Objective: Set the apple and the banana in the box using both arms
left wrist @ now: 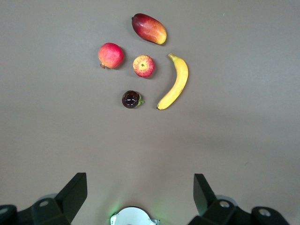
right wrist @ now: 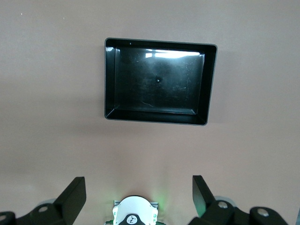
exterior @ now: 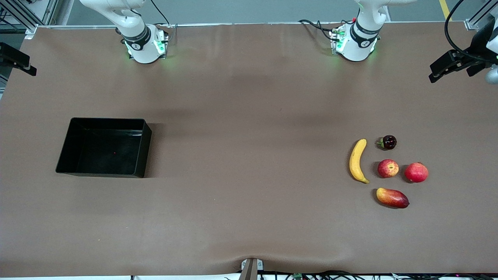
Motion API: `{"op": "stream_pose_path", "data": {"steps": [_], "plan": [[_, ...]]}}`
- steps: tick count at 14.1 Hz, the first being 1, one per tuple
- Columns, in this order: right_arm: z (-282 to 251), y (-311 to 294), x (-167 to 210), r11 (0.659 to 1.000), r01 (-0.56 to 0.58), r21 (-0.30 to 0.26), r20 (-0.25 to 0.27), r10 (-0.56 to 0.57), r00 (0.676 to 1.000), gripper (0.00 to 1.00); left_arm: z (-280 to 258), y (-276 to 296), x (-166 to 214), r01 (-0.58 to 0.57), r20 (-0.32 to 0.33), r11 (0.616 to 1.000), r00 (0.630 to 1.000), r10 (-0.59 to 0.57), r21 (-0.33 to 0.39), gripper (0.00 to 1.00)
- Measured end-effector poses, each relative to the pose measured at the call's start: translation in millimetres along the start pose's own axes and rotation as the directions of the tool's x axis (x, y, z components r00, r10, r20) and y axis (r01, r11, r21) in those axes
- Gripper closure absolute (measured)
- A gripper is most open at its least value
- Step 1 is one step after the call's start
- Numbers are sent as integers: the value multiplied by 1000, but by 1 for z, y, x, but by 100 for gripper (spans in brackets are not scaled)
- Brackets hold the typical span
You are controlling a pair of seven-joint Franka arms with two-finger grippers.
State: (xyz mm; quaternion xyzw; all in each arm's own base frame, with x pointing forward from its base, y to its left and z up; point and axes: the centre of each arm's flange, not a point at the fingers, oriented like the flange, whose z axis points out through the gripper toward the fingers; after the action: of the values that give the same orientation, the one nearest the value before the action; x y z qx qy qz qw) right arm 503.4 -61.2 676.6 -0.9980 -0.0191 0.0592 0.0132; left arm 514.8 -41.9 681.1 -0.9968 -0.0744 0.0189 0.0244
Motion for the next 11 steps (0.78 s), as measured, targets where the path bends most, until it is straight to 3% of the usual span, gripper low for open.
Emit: {"op": "stream_pose_path", "data": {"steps": [4,7,11], "plan": [[13,6,9,1000,-10,-3,30,10,1000,0,30,-8,24,29,51,1000,998,-29,7,0],[51,27,30,997,-43,-60,125,50,991,0,88,-17,71,64,55,998,996,-64,0,0],[126,83,63,991,-125,-52,264,134,955,0,180,-19,105,77,19,997,997,-77,-16,0]]}}
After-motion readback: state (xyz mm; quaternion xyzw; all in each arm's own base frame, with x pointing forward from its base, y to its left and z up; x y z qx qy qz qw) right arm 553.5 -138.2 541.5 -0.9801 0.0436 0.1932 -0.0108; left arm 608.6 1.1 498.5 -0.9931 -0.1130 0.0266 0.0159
